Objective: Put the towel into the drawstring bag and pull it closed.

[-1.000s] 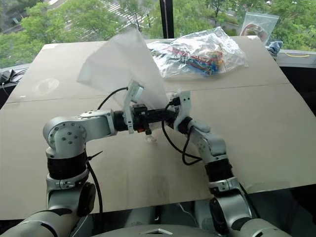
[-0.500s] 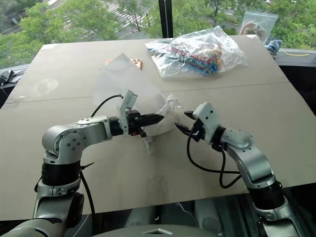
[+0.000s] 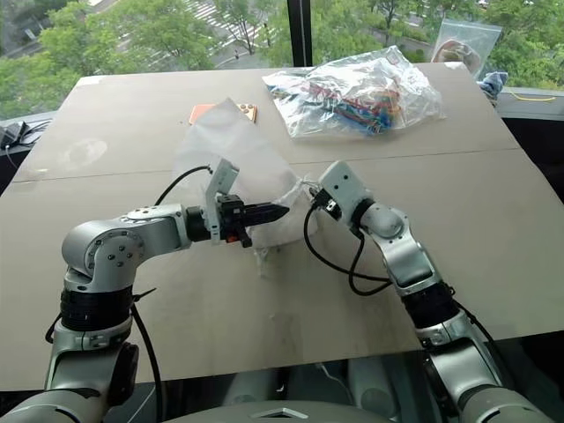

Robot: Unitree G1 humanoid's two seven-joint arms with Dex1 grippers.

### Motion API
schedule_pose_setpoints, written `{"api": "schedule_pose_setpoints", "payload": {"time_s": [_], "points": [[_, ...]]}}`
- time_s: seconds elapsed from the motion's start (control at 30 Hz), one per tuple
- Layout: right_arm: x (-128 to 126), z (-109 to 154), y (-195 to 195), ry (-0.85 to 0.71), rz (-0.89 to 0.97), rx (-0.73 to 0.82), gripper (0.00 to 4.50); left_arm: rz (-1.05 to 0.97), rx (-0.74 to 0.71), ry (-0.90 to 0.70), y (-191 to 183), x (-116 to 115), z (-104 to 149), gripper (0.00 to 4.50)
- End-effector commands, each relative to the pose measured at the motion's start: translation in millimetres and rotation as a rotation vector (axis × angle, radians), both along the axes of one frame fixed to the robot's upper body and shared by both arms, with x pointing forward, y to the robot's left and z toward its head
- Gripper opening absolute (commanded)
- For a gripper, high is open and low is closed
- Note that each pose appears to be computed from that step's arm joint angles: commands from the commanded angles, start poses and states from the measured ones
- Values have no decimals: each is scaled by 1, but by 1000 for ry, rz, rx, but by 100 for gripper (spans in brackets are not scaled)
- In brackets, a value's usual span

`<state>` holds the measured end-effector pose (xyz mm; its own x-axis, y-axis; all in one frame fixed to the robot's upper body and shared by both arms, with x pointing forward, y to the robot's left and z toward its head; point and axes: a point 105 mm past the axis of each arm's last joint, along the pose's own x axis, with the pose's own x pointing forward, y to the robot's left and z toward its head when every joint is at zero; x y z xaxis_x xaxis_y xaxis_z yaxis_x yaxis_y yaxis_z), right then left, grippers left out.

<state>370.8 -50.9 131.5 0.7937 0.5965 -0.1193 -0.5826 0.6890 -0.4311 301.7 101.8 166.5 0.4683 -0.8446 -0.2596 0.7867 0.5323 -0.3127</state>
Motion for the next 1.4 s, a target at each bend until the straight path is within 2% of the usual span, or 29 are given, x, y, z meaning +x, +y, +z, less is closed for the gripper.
{"api": "schedule_pose_setpoints", "payload": {"time_s": [0.03,0.07,0.1,0.3,0.5,0.6,0.67,0.77,0.8,0.87,0.93,1.0,1.17,1.4], "points": [[2,16,1,-63,4,21,85,-20,-12,-56,0,-4,13,0],[2,16,0,-60,4,24,31,-16,-10,-60,1,-4,13,0],[1,15,-2,-58,4,22,2,-14,-21,-65,1,-3,15,0],[-2,15,-10,-60,-8,9,2,-5,-97,-142,2,3,23,0],[-5,20,-28,-78,-57,-17,2,64,-164,-122,29,20,32,0],[-7,23,-35,-87,-83,-28,0,18,-208,-109,36,14,41,88],[-9,26,-36,-94,-88,-28,0,73,-170,-115,51,18,36,185],[-10,32,-34,-106,-93,-15,0,104,-168,-19,82,11,23,328],[-11,33,-34,-108,-95,-11,0,106,-163,6,90,8,20,328],[-12,34,-32,-109,-90,-5,0,62,-73,58,104,-13,0,328],[-13,33,-29,-104,-80,-5,0,-7,5,85,102,-33,-16,328],[-14,32,-27,-99,-71,-6,0,-47,46,76,95,-42,-24,328],[-17,28,-24,-87,-47,-17,0,-93,132,-11,65,-50,-49,328],[-18,27,-21,-86,-23,-37,0,-83,107,-15,26,-39,-65,328]]}}
